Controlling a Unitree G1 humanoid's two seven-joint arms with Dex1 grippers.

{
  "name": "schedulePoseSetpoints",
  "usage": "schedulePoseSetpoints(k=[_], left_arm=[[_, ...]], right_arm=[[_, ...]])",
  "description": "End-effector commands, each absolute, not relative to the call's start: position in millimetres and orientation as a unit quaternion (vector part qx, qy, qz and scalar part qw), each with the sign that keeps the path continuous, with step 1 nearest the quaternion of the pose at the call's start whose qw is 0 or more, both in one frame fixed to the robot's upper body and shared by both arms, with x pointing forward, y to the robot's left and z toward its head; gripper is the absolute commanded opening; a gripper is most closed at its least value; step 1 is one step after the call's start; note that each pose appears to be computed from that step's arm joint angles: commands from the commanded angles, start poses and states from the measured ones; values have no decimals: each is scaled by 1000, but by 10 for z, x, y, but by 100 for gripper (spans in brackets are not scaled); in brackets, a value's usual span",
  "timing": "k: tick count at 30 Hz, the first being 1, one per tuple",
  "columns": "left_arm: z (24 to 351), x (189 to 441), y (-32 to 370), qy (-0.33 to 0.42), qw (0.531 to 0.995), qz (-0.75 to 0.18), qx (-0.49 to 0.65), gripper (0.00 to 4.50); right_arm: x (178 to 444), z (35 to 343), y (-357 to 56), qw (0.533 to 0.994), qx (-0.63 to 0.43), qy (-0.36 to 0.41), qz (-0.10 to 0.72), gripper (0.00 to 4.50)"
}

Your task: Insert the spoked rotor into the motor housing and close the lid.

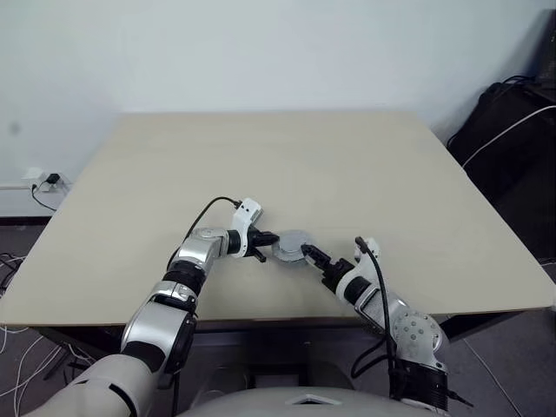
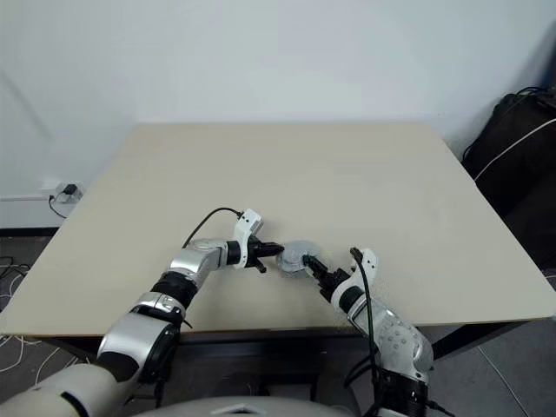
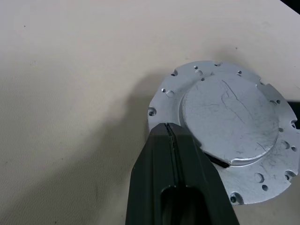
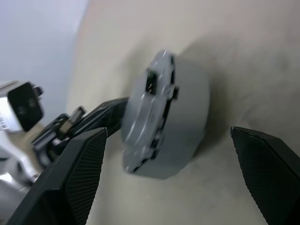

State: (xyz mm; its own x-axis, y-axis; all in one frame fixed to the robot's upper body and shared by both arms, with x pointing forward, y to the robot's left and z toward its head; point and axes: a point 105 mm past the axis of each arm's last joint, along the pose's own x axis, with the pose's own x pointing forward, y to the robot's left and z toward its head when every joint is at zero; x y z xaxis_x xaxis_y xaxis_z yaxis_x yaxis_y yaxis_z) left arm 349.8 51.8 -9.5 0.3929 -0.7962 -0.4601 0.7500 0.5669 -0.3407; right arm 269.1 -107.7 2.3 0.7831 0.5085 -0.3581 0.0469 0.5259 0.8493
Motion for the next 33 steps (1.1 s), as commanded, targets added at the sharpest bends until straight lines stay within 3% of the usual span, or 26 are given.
schedulePoseSetpoints(k=[1,13,17,24,33], left_arm=[[-190,3455,559,318,829,-459,-27,0],[-185,3462,567,317,830,-459,-24,0],[-183,3468,575,316,831,-457,-24,0],[-181,3475,590,315,832,-455,-24,0],[-195,3471,604,318,833,-453,-22,0]], right_arm=[[2751,180,-848,791,515,277,177,448],[2851,212,-786,739,604,245,172,448],[2859,180,-767,738,605,247,168,366],[2852,112,-789,737,606,256,156,133],[2803,38,-750,738,598,277,149,128]])
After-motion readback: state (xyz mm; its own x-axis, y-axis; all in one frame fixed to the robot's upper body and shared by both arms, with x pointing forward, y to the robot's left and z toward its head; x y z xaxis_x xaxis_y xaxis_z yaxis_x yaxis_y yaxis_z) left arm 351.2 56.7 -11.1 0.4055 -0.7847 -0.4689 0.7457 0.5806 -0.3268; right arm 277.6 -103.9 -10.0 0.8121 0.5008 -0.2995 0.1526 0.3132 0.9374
